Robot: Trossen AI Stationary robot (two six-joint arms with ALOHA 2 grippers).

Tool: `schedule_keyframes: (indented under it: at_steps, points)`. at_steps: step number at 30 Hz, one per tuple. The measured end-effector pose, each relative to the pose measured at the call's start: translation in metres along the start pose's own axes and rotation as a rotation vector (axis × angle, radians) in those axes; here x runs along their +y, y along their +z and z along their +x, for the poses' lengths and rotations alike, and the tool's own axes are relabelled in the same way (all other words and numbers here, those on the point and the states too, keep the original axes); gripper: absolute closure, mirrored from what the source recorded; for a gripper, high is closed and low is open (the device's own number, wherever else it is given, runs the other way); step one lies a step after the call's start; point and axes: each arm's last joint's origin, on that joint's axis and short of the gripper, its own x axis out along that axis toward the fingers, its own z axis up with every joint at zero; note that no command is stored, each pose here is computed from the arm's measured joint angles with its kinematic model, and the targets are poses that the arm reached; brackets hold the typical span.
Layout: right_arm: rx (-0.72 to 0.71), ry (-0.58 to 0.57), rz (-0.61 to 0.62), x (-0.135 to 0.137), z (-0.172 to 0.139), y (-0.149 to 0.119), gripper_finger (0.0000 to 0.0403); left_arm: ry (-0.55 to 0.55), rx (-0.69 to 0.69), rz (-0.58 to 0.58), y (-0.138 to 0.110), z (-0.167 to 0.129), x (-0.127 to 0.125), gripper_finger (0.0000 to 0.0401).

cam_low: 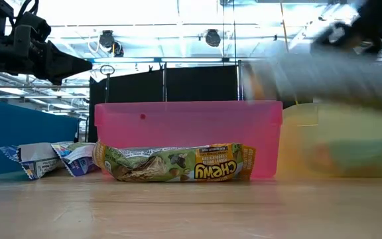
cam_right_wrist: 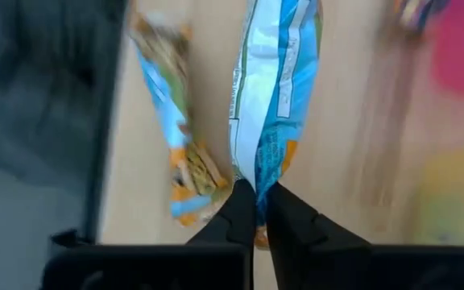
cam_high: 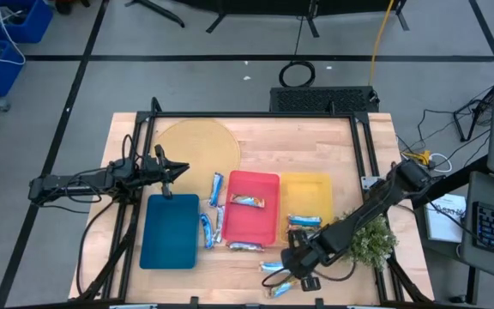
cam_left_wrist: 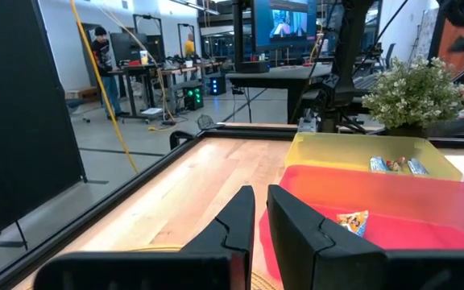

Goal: Pick and place Granola Bars by type
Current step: Put the yellow granola bar into the red bin

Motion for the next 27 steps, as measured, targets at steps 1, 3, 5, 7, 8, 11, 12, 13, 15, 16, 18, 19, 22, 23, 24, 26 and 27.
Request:
schedule_keyframes:
  at_steps: [1,3,5,7,8,11,12,13,15,16,18,19,22,23,24,26,27]
  points:
    - [-0.039,-0.005,-0.010,0.001,-0.008,0.002,0.0396,0.000,-0.001,0.000,0.000,0.000,0.000,0.0354]
    - [-0.122,-0.016,-0.045,0.002,-0.025,0.006,0.0399,0.000,0.000,0.001,0.000,0.000,0.000,0.0354]
    - [-0.222,-0.026,-0.094,0.002,-0.044,0.012,0.0400,0.000,-0.002,0.001,0.000,0.000,0.000,0.0354]
    - [-0.305,-0.047,-0.136,-0.006,-0.060,0.019,0.0400,0.000,-0.007,-0.001,0.001,0.000,0.000,0.0354]
    - [-0.342,-0.059,-0.157,-0.011,-0.067,0.024,0.0400,0.000,-0.006,-0.004,0.001,0.000,0.000,0.0354]
    - [-0.441,-0.097,-0.204,-0.035,-0.082,0.040,0.0402,0.000,-0.005,-0.006,0.000,0.000,0.000,0.0354]
    - [-0.470,-0.103,-0.208,-0.045,-0.086,0.047,0.0402,0.000,-0.004,-0.005,0.000,0.000,0.000,0.0354]
    - [-0.486,-0.089,-0.215,-0.055,-0.089,0.052,0.0402,0.000,-0.003,-0.006,0.000,0.000,0.000,0.0354]
    - [-0.504,-0.064,-0.197,-0.078,-0.092,0.061,0.0402,0.000,-0.001,-0.006,0.000,0.000,0.000,0.0354]
    - [-0.501,-0.053,-0.177,-0.090,-0.093,0.065,0.0403,0.000,-0.001,-0.006,0.000,0.000,0.000,0.0354]
    - [-0.483,-0.046,-0.130,-0.114,-0.090,0.070,0.0403,0.000,-0.001,-0.006,0.000,0.000,0.000,0.0354]
    - [-0.472,-0.042,-0.107,-0.126,-0.088,0.071,0.0403,0.000,0.000,-0.006,0.000,0.000,0.000,0.0354]
    - [-0.435,-0.025,-0.047,-0.157,-0.078,0.075,0.0402,0.000,0.000,-0.006,0.000,0.000,0.000,0.0354]
    - [-0.416,-0.019,-0.028,-0.166,-0.072,0.076,0.0402,0.000,0.000,-0.005,0.000,0.000,0.000,0.0354]
    - [-0.396,-0.012,-0.010,-0.175,-0.065,0.076,0.0402,0.000,0.000,-0.006,0.000,0.000,0.000,0.0354]
    - [-0.345,-0.008,0.015,-0.190,-0.053,0.074,0.0402,0.000,0.000,-0.006,0.000,0.000,0.000,0.0354]
    - [-0.318,-0.015,0.029,-0.196,-0.047,0.073,0.0402,0.000,0.000,-0.005,0.000,0.000,0.000,0.0354]
